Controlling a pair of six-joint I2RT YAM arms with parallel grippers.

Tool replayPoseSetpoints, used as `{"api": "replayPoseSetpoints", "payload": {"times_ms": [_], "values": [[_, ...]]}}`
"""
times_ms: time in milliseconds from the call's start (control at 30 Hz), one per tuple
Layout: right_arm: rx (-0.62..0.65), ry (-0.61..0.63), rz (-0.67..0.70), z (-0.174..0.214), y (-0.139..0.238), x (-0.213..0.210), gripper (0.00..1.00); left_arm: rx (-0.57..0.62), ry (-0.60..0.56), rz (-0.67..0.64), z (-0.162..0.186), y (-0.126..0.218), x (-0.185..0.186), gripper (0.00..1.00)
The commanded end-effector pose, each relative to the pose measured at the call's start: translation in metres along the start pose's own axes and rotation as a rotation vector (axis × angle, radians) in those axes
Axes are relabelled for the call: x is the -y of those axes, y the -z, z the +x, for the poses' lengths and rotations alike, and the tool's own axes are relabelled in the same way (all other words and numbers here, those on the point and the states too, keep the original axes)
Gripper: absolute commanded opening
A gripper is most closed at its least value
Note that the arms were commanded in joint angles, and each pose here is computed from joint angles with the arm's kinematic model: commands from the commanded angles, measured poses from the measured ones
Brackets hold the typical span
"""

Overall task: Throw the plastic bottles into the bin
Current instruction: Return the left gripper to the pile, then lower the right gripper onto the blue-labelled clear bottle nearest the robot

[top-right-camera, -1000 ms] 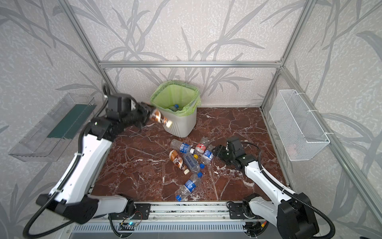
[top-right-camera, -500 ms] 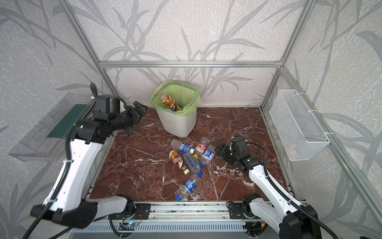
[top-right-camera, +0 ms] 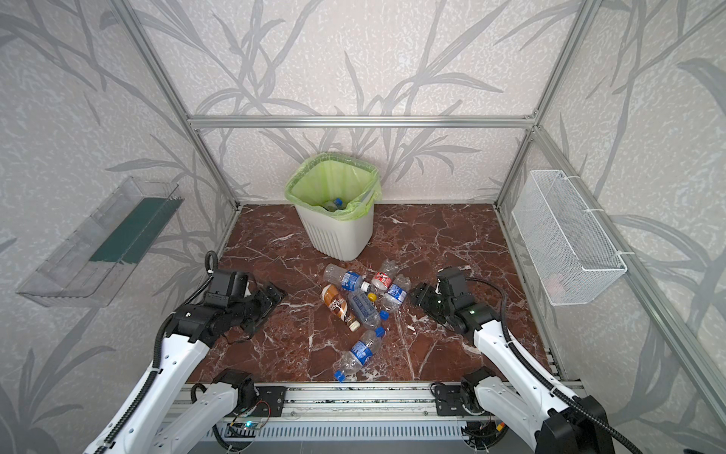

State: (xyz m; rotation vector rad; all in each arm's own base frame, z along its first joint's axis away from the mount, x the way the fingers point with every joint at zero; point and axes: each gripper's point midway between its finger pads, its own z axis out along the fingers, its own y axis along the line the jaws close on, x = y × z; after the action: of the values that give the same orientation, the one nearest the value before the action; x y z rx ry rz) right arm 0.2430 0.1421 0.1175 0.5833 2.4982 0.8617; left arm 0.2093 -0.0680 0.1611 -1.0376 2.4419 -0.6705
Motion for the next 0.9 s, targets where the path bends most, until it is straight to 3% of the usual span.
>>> {"api": "replayPoseSetpoints", "payload": {"times_ms": [0, 400, 867], "values": [[-0.01, 0.0, 0.016, 0.008, 0.002, 0.005, 0.75, 0.02, 0.014, 0.054, -0.003, 0.003, 0.009, 0.92], [-0.042, 0.016, 0.018, 0.03, -0.002, -0.001, 0.77, -0.029, 0.037, 0.044, 0.006, -0.012, 0.001, 0.91], [-0.126, -0.095, 0.018, 0.099, -0.013, -0.01, 0.78, -0.041, 0.047, 0.034, 0.011, -0.017, -0.007, 0.9]]}}
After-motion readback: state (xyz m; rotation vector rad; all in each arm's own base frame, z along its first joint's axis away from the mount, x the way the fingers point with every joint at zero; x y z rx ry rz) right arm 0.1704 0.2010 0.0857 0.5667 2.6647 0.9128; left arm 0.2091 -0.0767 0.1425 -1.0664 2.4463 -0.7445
